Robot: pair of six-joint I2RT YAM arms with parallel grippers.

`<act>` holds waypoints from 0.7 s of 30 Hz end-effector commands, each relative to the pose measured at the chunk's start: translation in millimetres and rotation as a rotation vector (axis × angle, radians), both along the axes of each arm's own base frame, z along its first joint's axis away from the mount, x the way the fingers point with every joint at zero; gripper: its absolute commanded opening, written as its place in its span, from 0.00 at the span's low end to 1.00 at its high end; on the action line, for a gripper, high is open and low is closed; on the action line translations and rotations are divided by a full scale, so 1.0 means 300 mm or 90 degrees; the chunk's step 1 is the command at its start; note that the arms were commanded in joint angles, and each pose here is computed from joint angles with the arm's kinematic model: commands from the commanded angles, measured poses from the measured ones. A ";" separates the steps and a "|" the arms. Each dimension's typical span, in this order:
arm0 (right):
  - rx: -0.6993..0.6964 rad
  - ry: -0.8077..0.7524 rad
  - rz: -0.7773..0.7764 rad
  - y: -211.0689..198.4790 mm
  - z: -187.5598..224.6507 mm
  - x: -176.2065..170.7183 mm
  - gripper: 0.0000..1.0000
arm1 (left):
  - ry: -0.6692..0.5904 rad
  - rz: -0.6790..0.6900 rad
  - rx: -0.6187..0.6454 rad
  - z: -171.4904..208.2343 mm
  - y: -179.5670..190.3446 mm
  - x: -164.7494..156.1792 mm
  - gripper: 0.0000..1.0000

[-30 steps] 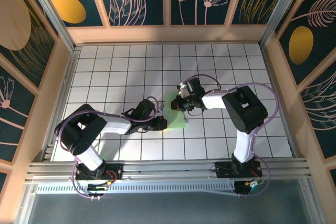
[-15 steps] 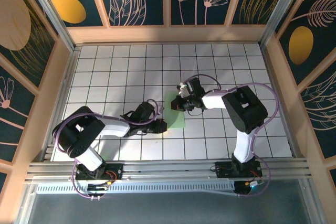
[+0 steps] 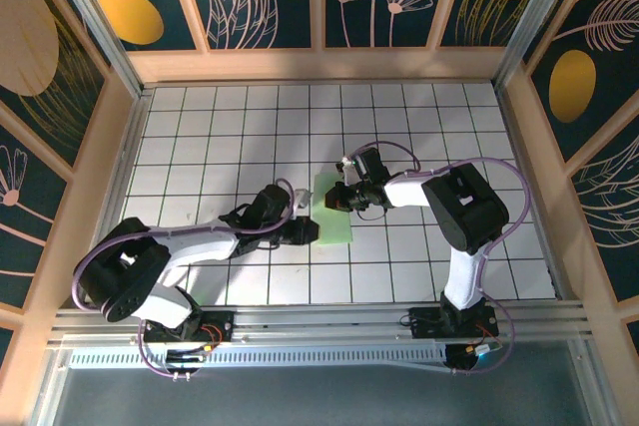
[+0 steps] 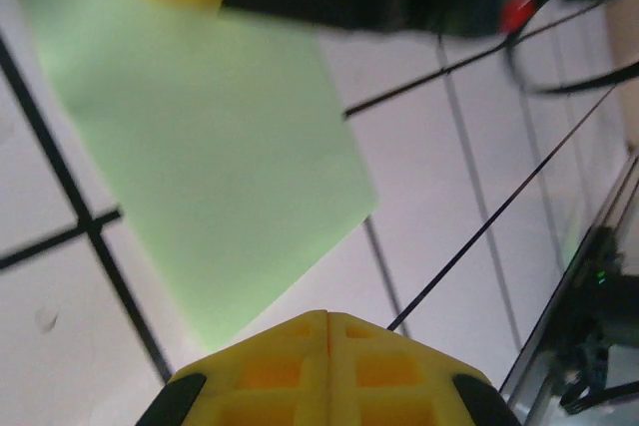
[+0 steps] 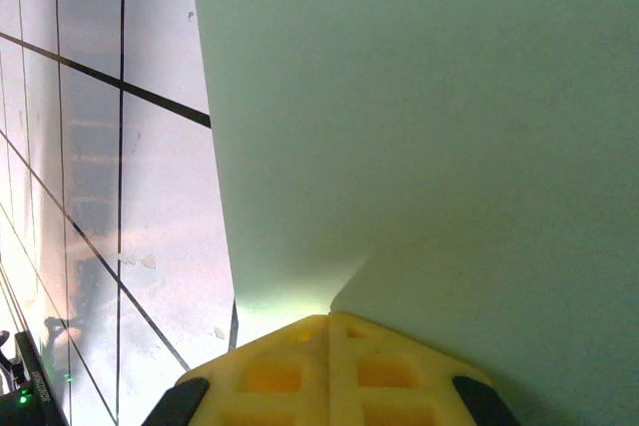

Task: Fold a paper plane with a square sheet of paper (fold left side to right side)
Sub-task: First fold the square sheet of paper in half at the center of the table.

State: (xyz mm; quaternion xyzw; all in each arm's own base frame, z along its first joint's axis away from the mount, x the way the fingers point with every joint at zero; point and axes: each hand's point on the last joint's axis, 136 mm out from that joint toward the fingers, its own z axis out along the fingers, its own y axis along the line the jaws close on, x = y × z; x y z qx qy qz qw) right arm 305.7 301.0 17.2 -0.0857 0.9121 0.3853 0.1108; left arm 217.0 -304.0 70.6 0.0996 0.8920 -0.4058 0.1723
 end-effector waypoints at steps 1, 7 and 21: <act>-0.115 0.060 -0.023 -0.108 -0.152 -0.060 0.00 | -0.005 0.043 -0.008 0.042 0.023 0.066 0.00; -0.121 0.057 -0.022 -0.113 -0.146 -0.060 0.00 | 0.004 0.047 -0.002 0.004 0.028 0.109 0.00; -0.116 0.059 -0.015 -0.082 -0.143 -0.070 0.00 | 0.033 0.010 0.022 -0.100 -0.032 0.144 0.00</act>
